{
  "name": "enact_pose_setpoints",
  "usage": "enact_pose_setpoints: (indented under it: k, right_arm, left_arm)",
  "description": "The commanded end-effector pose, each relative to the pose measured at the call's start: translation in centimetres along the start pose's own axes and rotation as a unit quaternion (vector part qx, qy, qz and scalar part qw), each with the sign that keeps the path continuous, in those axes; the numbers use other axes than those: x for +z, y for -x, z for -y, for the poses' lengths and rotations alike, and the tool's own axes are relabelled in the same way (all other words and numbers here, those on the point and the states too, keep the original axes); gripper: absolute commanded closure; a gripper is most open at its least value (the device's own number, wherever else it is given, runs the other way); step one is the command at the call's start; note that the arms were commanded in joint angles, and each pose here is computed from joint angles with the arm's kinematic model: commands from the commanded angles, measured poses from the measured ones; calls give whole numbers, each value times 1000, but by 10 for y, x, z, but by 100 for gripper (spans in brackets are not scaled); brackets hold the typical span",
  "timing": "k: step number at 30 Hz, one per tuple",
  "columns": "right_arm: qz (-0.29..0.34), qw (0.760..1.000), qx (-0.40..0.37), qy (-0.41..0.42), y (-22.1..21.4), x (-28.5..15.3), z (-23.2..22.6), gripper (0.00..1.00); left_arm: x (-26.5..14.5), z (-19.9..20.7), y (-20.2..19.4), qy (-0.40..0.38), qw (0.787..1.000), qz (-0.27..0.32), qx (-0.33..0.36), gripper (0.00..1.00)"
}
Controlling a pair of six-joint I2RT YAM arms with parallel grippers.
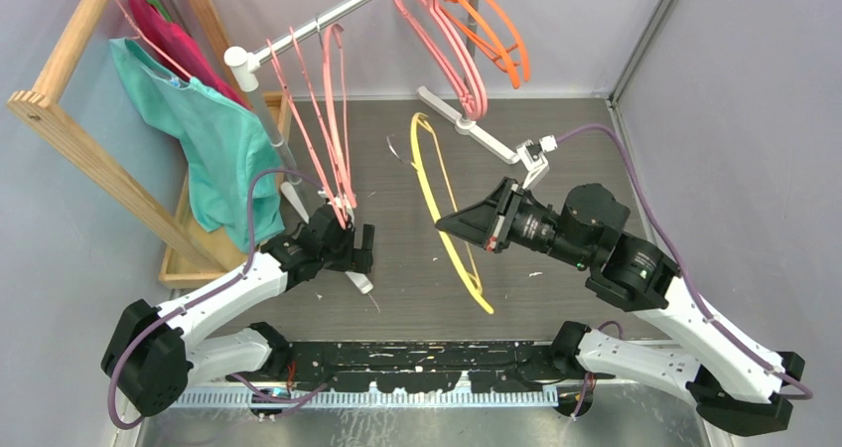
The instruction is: Organize the hangers
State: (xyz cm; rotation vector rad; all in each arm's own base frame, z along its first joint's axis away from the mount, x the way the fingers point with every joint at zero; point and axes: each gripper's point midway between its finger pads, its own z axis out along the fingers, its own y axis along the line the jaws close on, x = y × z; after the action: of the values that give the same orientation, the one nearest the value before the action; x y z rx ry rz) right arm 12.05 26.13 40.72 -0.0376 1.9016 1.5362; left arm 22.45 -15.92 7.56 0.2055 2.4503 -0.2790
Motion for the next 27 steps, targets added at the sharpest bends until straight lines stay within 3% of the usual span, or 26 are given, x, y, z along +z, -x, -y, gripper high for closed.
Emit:
enact_pose_setpoints:
  k: [1,11,17,27]
  right_arm:
    - [58,991,-35,117,41,-3,-75,99]
    - [123,979,-69,146,91,45,-105,99]
    - [143,973,-41,179,128,74,-101,99]
    - [119,962,-17,246,162,119,-85,99]
  left_arm:
    - [-1,4,7,-10,1000,19,-5,2]
    - [1,4,4,-11,1000,19,-7,2]
    - [1,3,1,-11,1000,19,-7,2]
    - [-6,0,-3,-16,999,27,-14,2]
